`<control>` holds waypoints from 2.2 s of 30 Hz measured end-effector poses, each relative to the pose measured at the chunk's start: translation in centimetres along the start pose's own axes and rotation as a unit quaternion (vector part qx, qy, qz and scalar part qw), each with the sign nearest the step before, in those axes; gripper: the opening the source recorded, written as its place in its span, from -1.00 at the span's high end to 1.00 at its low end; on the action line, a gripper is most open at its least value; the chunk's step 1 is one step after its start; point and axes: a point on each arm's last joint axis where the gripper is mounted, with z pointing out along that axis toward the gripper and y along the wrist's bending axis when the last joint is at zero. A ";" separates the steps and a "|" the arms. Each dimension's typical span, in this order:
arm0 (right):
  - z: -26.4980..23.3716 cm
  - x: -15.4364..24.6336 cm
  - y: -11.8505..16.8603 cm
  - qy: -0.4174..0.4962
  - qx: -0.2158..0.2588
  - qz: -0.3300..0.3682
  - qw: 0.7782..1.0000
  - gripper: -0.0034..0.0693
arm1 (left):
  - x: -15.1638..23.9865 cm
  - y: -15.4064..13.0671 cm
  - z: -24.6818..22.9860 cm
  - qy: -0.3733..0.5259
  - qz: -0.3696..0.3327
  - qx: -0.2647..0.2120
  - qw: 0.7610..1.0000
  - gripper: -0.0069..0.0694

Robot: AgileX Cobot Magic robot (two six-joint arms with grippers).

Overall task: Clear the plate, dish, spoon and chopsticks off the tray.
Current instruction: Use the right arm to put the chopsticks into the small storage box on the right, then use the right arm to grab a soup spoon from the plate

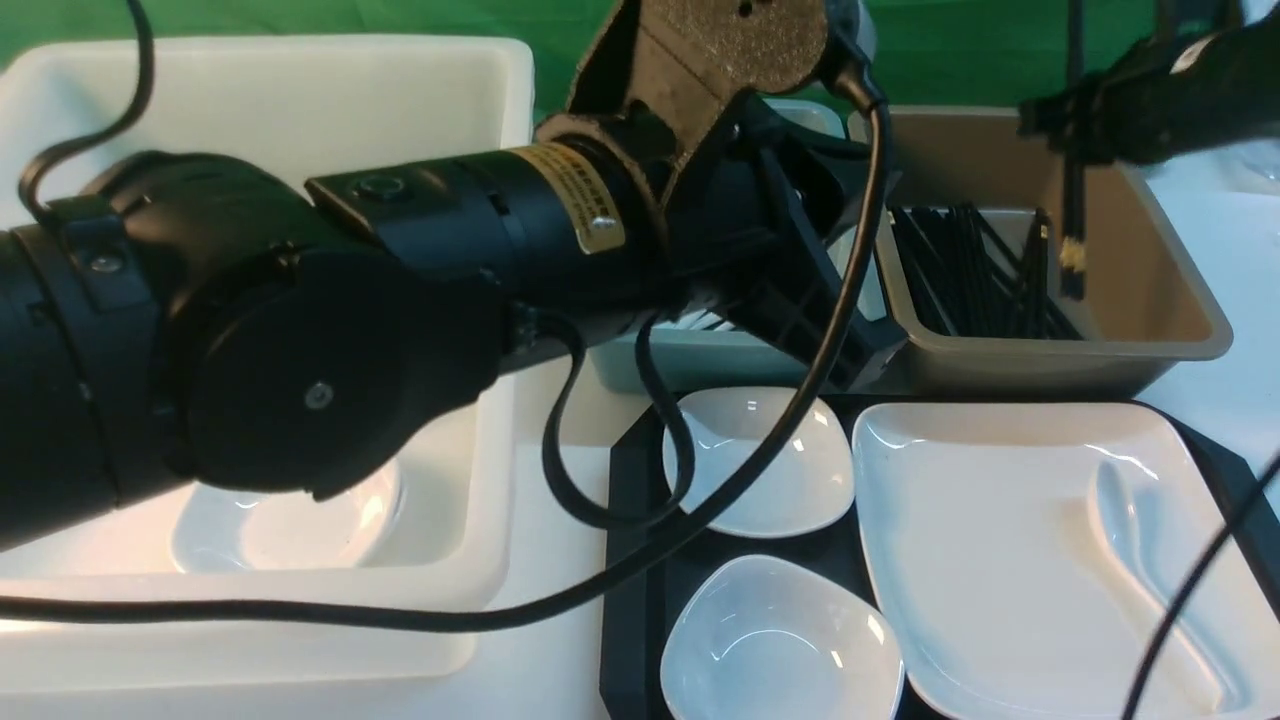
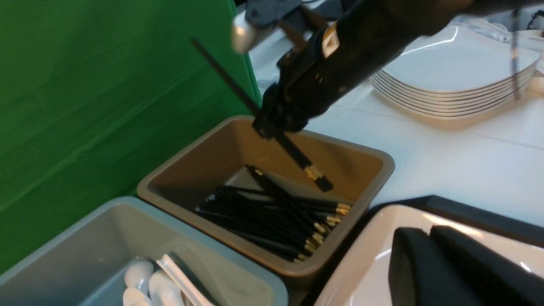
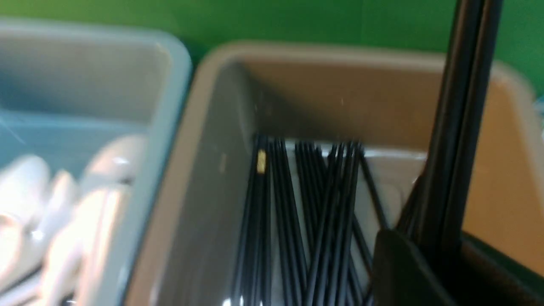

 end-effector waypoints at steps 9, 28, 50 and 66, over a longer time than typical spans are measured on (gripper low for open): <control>2.9 1.9 -0.1 0.043 -0.001 0.002 0.999 0.09 | 1.0 -0.3 -0.1 0.057 0.011 0.020 0.998 0.79; -13.6 7.1 1.4 0.362 -0.062 -0.039 0.929 0.78 | 4.5 -1.8 -1.0 0.256 -0.072 0.083 0.960 0.79; -9.7 19.4 -0.2 0.339 0.038 0.007 0.940 -0.45 | 7.5 -6.1 3.6 0.242 0.036 0.189 0.951 0.78; -9.8 18.0 0.6 0.367 -0.010 0.010 0.930 0.69 | 6.7 -3.2 3.7 0.211 -0.062 0.108 0.969 0.78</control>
